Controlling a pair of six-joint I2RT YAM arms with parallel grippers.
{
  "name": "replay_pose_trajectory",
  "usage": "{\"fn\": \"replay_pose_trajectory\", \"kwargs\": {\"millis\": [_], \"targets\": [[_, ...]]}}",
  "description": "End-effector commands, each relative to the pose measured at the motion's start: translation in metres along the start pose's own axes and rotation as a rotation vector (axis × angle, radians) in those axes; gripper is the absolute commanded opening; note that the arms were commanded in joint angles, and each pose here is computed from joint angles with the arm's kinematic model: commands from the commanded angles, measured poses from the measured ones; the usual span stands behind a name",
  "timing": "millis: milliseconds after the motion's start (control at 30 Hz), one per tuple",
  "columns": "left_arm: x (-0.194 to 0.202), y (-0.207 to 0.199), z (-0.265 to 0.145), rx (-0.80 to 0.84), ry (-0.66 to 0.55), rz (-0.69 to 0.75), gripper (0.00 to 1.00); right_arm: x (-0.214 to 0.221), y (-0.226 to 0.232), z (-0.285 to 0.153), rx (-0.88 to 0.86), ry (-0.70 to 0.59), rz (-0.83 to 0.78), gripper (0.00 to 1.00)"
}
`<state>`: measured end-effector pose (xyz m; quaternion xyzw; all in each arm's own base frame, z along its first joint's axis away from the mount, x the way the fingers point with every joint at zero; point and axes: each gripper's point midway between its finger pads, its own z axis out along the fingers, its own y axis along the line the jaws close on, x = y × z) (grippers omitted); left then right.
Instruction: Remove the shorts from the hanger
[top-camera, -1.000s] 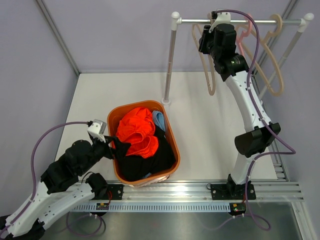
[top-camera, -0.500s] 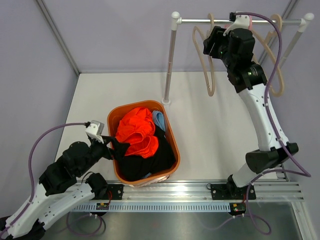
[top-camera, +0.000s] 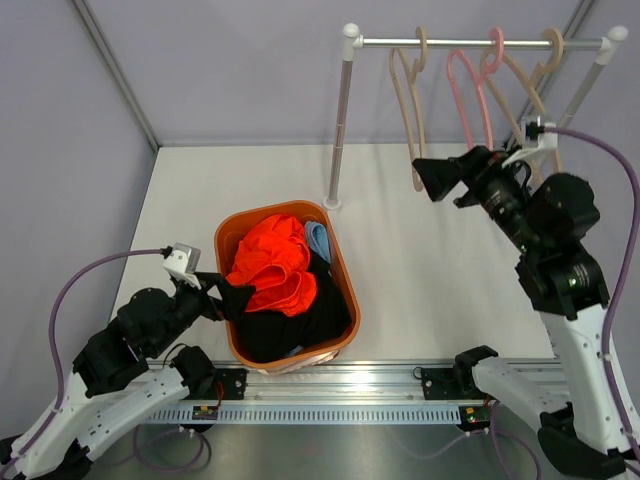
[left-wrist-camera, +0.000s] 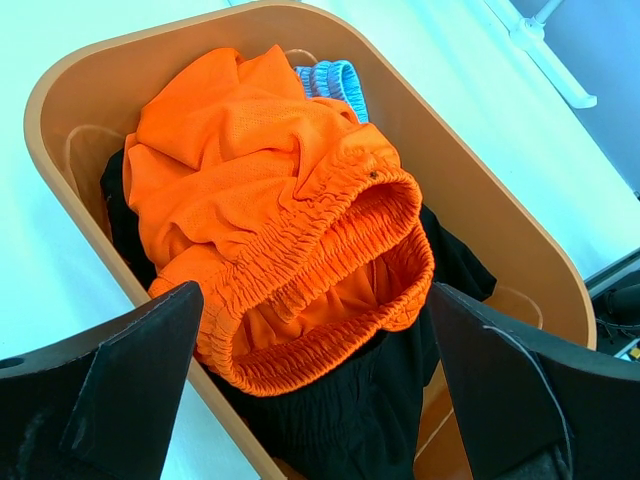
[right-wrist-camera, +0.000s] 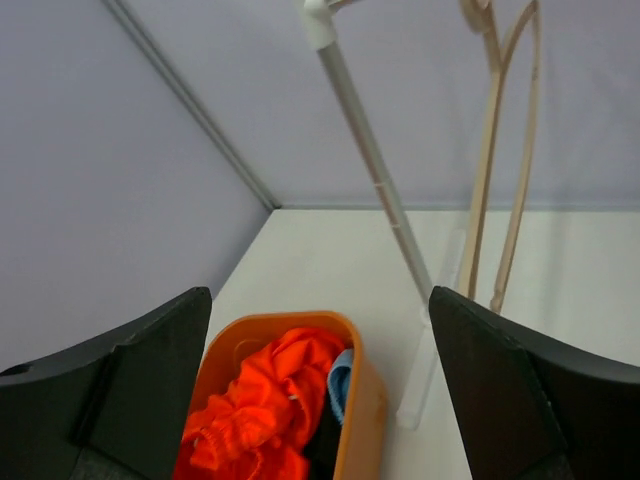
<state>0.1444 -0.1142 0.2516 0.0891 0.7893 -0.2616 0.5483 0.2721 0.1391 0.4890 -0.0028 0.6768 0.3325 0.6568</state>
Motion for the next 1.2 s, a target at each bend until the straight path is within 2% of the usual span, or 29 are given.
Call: {"fn": "replay_pose_trajectory", "kwargs": {"millis": [0, 100, 133, 233, 333, 500, 1167], "targets": [[-0.005, 0.000, 0.005, -0.011, -0.022, -0.002, 0.99, 0.052, 0.016, -0.019, -0.132, 0.099, 0.104, 0.99], [-0.002, -0.001, 0.010, -0.020, 0.003, 0.006, 0.99, 0.078, 0.024, -0.043, -0.165, 0.119, 0.115, 0.99], [-0.002, -0.001, 0.010, -0.021, 0.006, 0.008, 0.99, 0.103, 0.019, -0.045, -0.147, 0.165, 0.122, 0.99], [-0.001, -0.001, 0.012, -0.023, 0.015, 0.011, 0.99, 0.137, 0.006, -0.055, -0.113, 0.201, 0.142, 0.99], [-0.001, -0.002, 0.011, -0.016, 0.014, 0.011, 0.99, 0.175, -0.007, -0.055, -0.077, 0.279, 0.179, 1.00], [0.000, -0.002, 0.013, -0.015, 0.018, 0.015, 0.99, 0.216, 0.007, -0.043, -0.179, 0.393, 0.264, 0.99], [0.003, -0.003, 0.016, -0.020, 0.037, 0.021, 0.99, 0.218, 0.003, -0.046, -0.197, 0.337, 0.260, 1.00]]}}
